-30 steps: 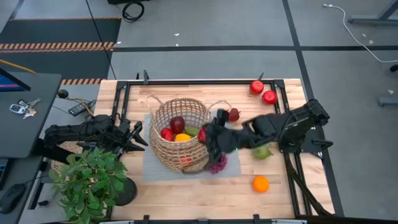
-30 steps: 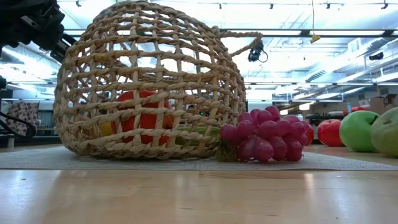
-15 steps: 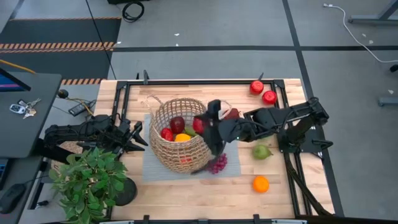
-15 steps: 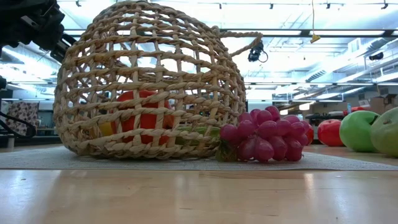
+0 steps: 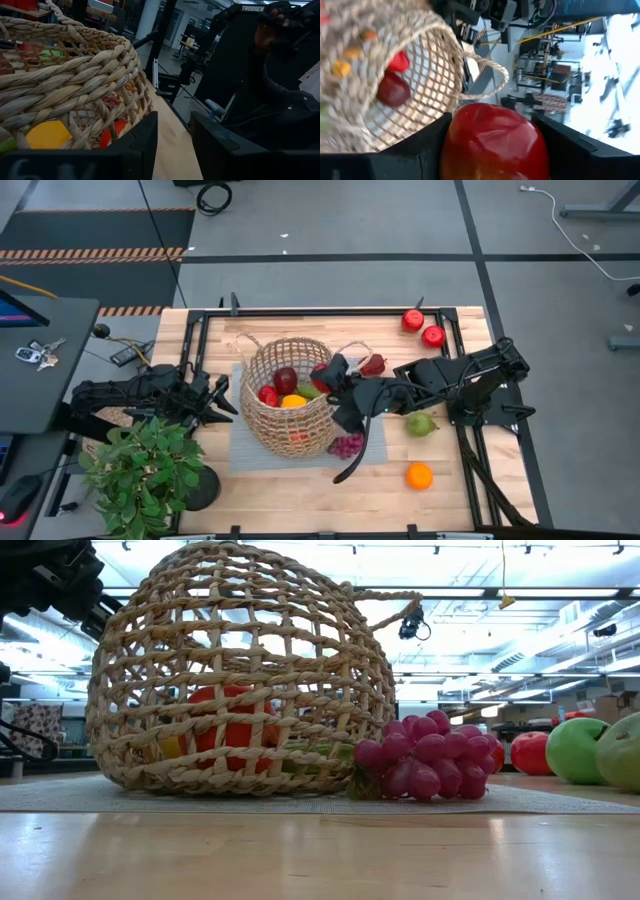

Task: Build produce basket
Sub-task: Put the red apple into the brown basket

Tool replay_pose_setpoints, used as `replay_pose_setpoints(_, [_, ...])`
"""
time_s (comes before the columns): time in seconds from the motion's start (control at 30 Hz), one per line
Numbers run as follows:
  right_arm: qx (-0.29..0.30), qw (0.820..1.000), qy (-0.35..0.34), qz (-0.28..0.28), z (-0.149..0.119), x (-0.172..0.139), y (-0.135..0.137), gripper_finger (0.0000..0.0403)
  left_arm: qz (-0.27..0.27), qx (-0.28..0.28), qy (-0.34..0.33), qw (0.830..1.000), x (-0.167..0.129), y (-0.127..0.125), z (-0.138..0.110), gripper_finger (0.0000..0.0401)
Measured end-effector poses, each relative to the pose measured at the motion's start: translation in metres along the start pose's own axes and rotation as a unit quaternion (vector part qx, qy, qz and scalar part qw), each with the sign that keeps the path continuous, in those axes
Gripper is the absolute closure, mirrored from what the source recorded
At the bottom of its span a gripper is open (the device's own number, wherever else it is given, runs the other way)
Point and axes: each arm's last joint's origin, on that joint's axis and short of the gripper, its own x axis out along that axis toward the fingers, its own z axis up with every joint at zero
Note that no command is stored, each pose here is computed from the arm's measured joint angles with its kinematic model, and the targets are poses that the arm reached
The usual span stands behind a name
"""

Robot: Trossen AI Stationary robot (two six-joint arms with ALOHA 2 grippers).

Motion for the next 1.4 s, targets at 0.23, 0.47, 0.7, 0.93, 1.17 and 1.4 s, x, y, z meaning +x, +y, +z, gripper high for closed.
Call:
replay_pose_setpoints(0.23, [-0.067, 0.998, 0.013, -0.004, -0.001, 0.0, 0.0, 0.0133, 0.0, 0.0, 0.0, 1.0, 0.0, 0.0, 0.0, 0.028])
replay_pose_setpoints(0.47, [-0.055, 0.998, 0.012, -0.004, -0.001, 0.0, 0.0, 0.0133, 0.0, 0.0, 0.0, 1.0, 0.0, 0.0, 0.0, 0.028])
replay_pose_setpoints(0.7, [0.15, 0.989, 0.006, 0.001, -0.005, 0.004, -0.002, 0.0133, 0.0, 0.0, 0.0, 1.0, 0.0, 0.0, 0.0, 0.028])
replay_pose_setpoints(0.93, [0.496, 0.868, 0.01, -0.001, -0.012, 0.01, -0.005, 0.0133, 0.0, 0.0, 0.0, 1.0, 0.0, 0.0, 0.0, 0.028])
replay_pose_setpoints(1.17, [0.8, 0.6, 0.014, -0.012, -0.019, 0.015, -0.007, 0.0133, 0.0, 0.0, 0.0, 1.0, 0.0, 0.0, 0.0, 0.028])
replay_pose_setpoints(1.4, [0.865, 0.502, 0.005, 0.023, -0.026, 0.023, -0.011, 0.0132, 0.0, 0.0, 0.0, 1.0, 0.0, 0.0, 0.0, 0.028])
